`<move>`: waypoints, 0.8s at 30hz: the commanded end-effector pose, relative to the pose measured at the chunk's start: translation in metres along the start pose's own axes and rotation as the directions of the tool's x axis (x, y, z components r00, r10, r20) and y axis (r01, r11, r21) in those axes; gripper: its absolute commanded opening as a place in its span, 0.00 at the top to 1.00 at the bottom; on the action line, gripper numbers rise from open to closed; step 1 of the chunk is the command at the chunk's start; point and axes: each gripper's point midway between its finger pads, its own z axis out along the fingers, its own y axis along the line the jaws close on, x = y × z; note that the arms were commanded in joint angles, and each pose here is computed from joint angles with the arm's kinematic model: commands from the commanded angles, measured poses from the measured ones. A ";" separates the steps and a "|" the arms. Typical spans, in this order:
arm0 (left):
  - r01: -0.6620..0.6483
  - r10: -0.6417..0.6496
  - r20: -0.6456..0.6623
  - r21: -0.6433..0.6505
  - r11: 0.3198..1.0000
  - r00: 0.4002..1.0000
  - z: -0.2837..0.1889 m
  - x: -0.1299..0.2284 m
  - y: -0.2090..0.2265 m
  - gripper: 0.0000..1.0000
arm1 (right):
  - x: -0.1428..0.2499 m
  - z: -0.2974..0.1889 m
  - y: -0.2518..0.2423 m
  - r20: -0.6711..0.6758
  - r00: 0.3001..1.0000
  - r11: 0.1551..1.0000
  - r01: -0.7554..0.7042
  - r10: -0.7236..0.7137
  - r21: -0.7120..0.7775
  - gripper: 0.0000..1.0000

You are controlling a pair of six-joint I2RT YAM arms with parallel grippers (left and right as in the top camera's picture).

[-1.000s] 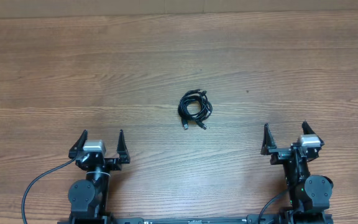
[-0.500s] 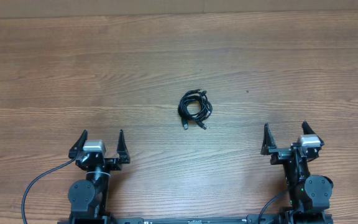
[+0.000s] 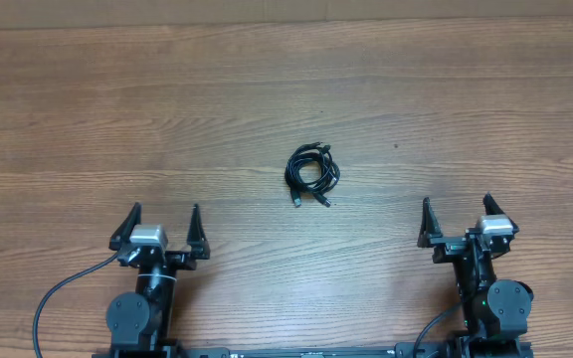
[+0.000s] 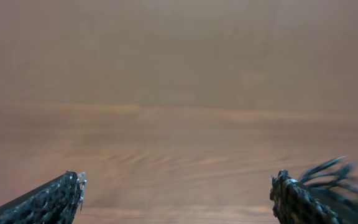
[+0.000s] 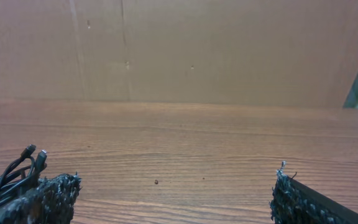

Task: Untangle cables
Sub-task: 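Move the left gripper forward over the black cable bundle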

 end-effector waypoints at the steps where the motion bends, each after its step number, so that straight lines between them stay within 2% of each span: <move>1: 0.054 -0.060 0.045 0.123 0.991 0.997 -0.002 -0.013 -0.021 0.00 | 0.001 0.000 0.000 0.006 1.000 1.000 -0.005 0.005 0.004 0.00; 6: -0.043 -0.031 0.233 0.304 0.952 0.972 -0.017 -0.061 -0.055 0.00 | 0.001 0.000 0.000 0.006 1.000 1.000 -0.005 0.005 0.004 0.00; 10: -0.092 -0.036 0.374 0.318 0.944 0.927 -0.037 -0.118 -0.063 0.00 | 0.001 0.000 0.000 0.006 1.000 1.000 -0.005 0.005 0.004 0.00; 15: -0.168 0.043 0.396 0.286 0.944 0.917 -0.057 -0.181 -0.070 0.00 | 0.001 0.000 0.000 0.006 1.000 1.000 -0.005 0.005 0.004 0.00; 18: -0.153 0.064 0.301 0.285 0.946 0.952 -0.055 -0.204 -0.072 0.00 | 0.001 0.000 0.000 0.006 1.000 1.000 -0.005 0.005 0.004 0.00; 21: -0.088 0.067 0.074 0.321 0.943 0.995 -0.039 -0.211 -0.078 0.01 | 0.001 0.000 0.000 0.006 1.000 1.000 -0.005 0.005 0.004 0.00; 24: 0.000 0.082 -0.195 0.389 0.921 0.977 -0.024 -0.204 -0.090 0.00 | 0.001 0.000 0.000 0.006 1.000 1.000 -0.005 0.005 0.004 0.00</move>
